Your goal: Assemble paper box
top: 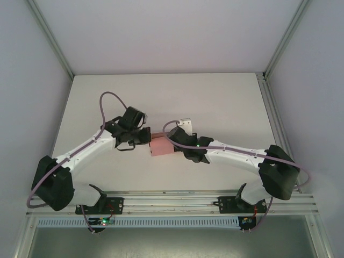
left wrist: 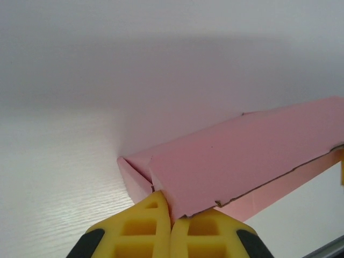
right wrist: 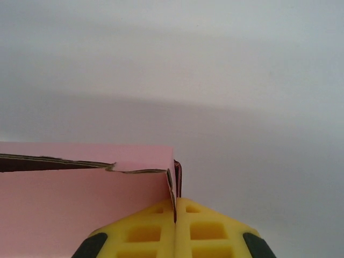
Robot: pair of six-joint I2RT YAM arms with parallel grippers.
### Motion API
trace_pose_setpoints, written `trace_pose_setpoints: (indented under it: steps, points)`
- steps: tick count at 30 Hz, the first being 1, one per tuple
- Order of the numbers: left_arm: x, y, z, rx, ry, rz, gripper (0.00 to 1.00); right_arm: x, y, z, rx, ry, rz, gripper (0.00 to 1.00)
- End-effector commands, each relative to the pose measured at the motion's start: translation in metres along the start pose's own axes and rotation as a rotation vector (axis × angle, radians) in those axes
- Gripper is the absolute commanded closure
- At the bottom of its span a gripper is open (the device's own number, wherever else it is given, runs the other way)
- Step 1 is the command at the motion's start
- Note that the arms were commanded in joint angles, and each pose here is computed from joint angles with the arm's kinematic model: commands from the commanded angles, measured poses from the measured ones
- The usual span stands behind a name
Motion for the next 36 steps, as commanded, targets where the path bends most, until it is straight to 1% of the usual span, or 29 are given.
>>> trace_pose_setpoints:
  steps: [1, 4, 7, 8, 10, 12, 16, 18, 20, 21, 22, 23, 24, 26, 27, 28, 30, 31, 32, 33, 35, 36]
  points:
    - [0.023, 0.047, 0.022, -0.154, -0.128, 0.152, 1.00, 0.012, 0.044, -0.007, -0.063, 0.056, 0.137, 1.00]
    - [0.032, 0.059, 0.020, -0.091, -0.131, 0.142, 1.00, 0.012, 0.049, -0.007, -0.066, 0.053, 0.118, 1.00]
    - [0.042, 0.077, 0.030, 0.028, -0.184, 0.139, 1.00, 0.015, 0.056, -0.009, -0.072, 0.034, 0.102, 1.00]
    - [0.045, 0.082, 0.033, 0.065, -0.176, 0.144, 1.00, 0.016, 0.058, -0.010, -0.073, 0.026, 0.097, 1.00]
    - [0.046, 0.088, 0.043, 0.084, -0.220, 0.154, 1.00, 0.017, 0.061, -0.011, -0.090, 0.005, 0.081, 1.00]
    - [0.048, 0.094, 0.050, 0.086, -0.237, 0.164, 1.00, 0.017, 0.061, -0.011, -0.111, -0.010, 0.067, 1.00]
    - [0.054, 0.105, 0.053, 0.102, -0.187, 0.170, 1.00, 0.018, 0.064, -0.013, -0.134, -0.010, 0.065, 1.00]
    - [0.054, 0.109, 0.055, 0.109, -0.197, 0.156, 1.00, 0.021, 0.068, -0.014, -0.141, -0.020, 0.060, 1.00]
    - [0.053, 0.112, 0.061, 0.095, -0.229, 0.144, 1.00, 0.022, 0.071, -0.018, -0.143, 0.000, 0.054, 1.00]
    - [0.053, 0.113, 0.062, 0.089, -0.224, 0.142, 1.00, 0.022, 0.070, -0.019, -0.148, 0.007, 0.050, 1.00]
    - [0.051, 0.113, 0.059, 0.094, -0.205, 0.142, 0.98, 0.021, 0.069, -0.019, -0.147, 0.015, 0.043, 1.00]
    - [0.048, 0.110, 0.055, 0.087, -0.187, 0.138, 0.92, 0.019, 0.068, -0.019, -0.150, 0.015, 0.038, 1.00]
    - [0.044, 0.107, 0.049, 0.090, -0.159, 0.128, 0.89, 0.017, 0.066, -0.017, -0.153, 0.012, 0.028, 1.00]
    - [0.034, 0.097, 0.036, 0.079, -0.106, 0.083, 0.85, 0.014, 0.063, -0.015, -0.152, 0.008, 0.008, 1.00]
    - [0.029, 0.092, 0.029, 0.075, -0.075, 0.058, 0.82, 0.012, 0.062, -0.014, -0.150, 0.006, 0.001, 1.00]
    - [0.023, 0.087, 0.021, 0.075, -0.033, 0.035, 0.74, 0.012, 0.060, -0.013, -0.142, 0.010, -0.003, 1.00]
    - [0.012, 0.079, 0.010, 0.062, 0.010, -0.001, 0.69, 0.011, 0.060, -0.011, -0.142, 0.013, -0.001, 1.00]
    - [0.007, 0.075, 0.007, 0.056, 0.006, -0.017, 0.62, 0.011, 0.060, -0.010, -0.142, 0.016, -0.005, 1.00]
    - [0.002, 0.072, 0.006, 0.036, -0.020, -0.038, 0.51, 0.011, 0.060, -0.010, -0.141, 0.018, -0.009, 1.00]
    - [-0.003, 0.069, 0.007, 0.026, -0.040, -0.055, 0.51, 0.011, 0.060, -0.009, -0.145, 0.017, -0.010, 1.00]
    - [-0.009, 0.066, 0.002, 0.009, -0.023, -0.068, 0.50, 0.010, 0.059, -0.009, -0.143, 0.024, -0.014, 1.00]
    - [-0.011, 0.065, 0.000, -0.005, -0.007, -0.076, 0.40, 0.010, 0.060, -0.008, -0.145, 0.026, -0.014, 1.00]
Point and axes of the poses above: each hand's point on the last joint's axis, 136 mm out from that joint toward the fingers, its own x axis out along the fingers, its own z axis along the line the jaws close on, y = z × x, the point moved 8 cm from there along -x, back along the fingers, and after that the axes turned 1 degree about x, right-handed, at the moved point
